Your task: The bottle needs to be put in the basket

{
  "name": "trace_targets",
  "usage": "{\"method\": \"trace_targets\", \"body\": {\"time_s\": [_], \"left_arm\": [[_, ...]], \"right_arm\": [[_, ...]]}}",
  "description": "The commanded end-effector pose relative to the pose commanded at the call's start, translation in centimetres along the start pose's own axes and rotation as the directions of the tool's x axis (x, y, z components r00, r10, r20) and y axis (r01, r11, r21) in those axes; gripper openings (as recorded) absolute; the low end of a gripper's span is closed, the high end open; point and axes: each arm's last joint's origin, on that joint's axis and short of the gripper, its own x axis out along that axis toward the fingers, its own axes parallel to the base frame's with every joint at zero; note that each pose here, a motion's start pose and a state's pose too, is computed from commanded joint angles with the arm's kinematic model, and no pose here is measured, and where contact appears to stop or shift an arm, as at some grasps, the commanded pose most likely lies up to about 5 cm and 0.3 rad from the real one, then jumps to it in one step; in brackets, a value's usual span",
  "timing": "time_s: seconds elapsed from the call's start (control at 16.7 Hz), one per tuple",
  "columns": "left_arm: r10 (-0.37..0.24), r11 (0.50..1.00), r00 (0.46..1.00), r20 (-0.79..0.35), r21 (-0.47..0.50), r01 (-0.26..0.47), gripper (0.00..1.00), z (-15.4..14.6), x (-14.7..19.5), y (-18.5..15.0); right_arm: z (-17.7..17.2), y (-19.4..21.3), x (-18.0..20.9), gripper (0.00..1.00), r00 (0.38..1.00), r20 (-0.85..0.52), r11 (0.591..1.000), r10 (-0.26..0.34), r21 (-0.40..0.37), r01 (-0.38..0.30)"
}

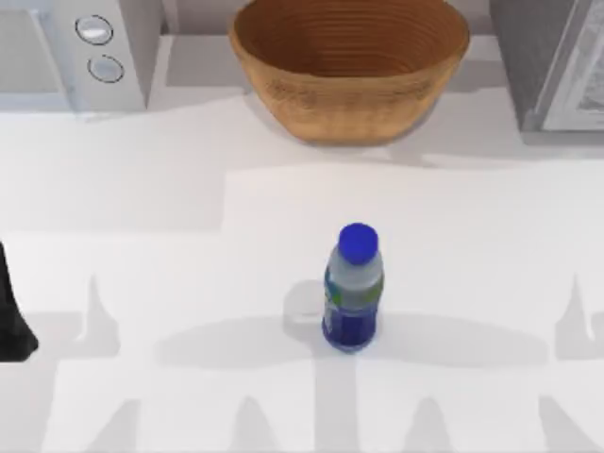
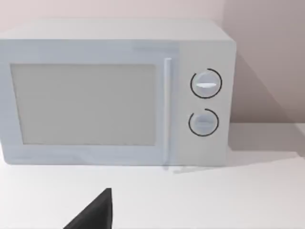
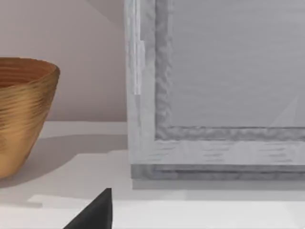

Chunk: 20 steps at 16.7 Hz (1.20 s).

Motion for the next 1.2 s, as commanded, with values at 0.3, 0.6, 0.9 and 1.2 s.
{"method": "trace_targets", "body": {"time_s": [0.3,0.6,0.9,1.2], "left_arm": [[-0.045,0.999,0.999,0.012,-0.002,0.045,1.0,0.5,0.3,-0.5],[-0.201,0.98,0.979,0.015,-0.009,0.201,1.0,1.9,2.2,-2.6],[-0.39,0.921,0.92,-0.045,-0.015,0.39,1.0,1.3,5.3,-7.0],[-0.559,0.827,0.819,-0.13,-0.014,0.562,1.0,-2.3,7.0,-12.7]], "right_arm": [[0.0,0.0,0.0,1.0,1.0,0.0,1.0,0.0,0.0,0.0],[0.0,0.0,0.0,1.0,1.0,0.0,1.0,0.0,0.0,0.0],[0.0,0.0,0.0,1.0,1.0,0.0,1.0,0.0,0.0,0.0],[0.0,0.0,0.0,1.0,1.0,0.0,1.0,0.0,0.0,0.0]]}}
